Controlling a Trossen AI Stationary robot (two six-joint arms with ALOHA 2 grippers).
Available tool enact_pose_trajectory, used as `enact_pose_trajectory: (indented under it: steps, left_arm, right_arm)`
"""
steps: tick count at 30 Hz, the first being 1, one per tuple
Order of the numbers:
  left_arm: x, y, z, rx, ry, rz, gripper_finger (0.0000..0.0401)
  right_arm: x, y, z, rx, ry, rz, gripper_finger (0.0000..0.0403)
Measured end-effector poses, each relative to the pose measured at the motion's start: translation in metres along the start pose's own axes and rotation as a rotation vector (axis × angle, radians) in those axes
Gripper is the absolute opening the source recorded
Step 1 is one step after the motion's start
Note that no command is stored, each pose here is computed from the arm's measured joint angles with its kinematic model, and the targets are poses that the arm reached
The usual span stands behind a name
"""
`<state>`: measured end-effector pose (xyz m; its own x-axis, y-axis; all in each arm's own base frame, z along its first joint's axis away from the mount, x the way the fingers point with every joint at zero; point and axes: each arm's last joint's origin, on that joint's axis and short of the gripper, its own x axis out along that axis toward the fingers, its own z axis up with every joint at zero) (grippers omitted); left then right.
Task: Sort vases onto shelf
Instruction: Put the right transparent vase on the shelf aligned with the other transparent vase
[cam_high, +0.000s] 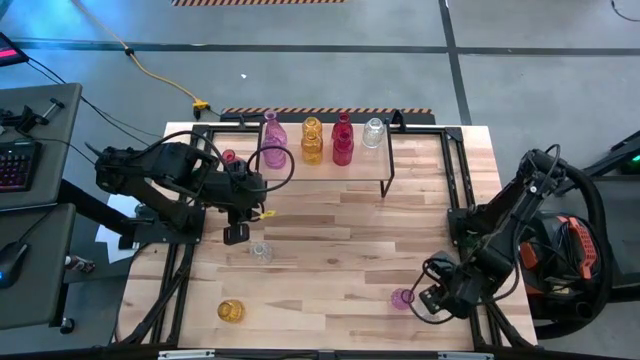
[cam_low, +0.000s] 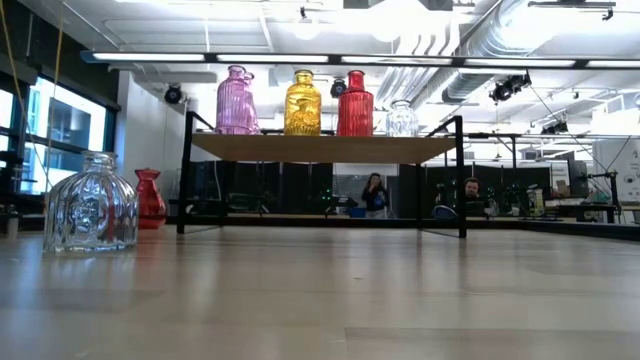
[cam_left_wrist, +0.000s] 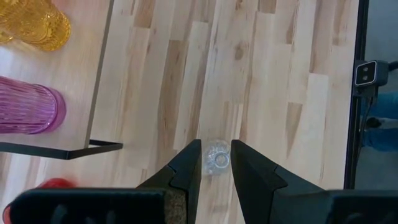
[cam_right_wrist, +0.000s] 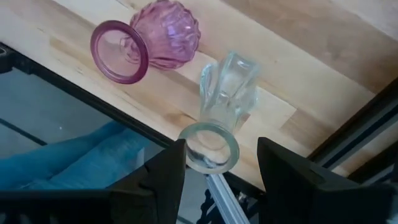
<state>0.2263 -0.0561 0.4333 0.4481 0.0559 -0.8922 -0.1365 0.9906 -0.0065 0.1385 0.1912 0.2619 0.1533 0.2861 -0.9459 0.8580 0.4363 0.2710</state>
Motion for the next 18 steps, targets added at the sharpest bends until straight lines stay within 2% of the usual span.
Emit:
enact_pose_trajectory:
  steps: [11,14,18]
  left_arm:
    - [0.000,0.000,0.001,-0.001,-0.007,-0.003,0.0076]
    - [0.000,0.000,0.001,-0.002,-0.007,-0.003,0.0076]
    - [0.000,0.000,0.001,-0.002,-0.007,-0.003,0.0076]
  right_arm:
    - [-0.001,-0.006,-0.007,0.017,-0.013,-0.032,0.0181]
    - [0.003,-0.008,-0.006,0.040,-0.040,-0.079,0.0181]
    - [0.012,-0.003,-0.008,0.022,-0.036,-0.075,0.0181]
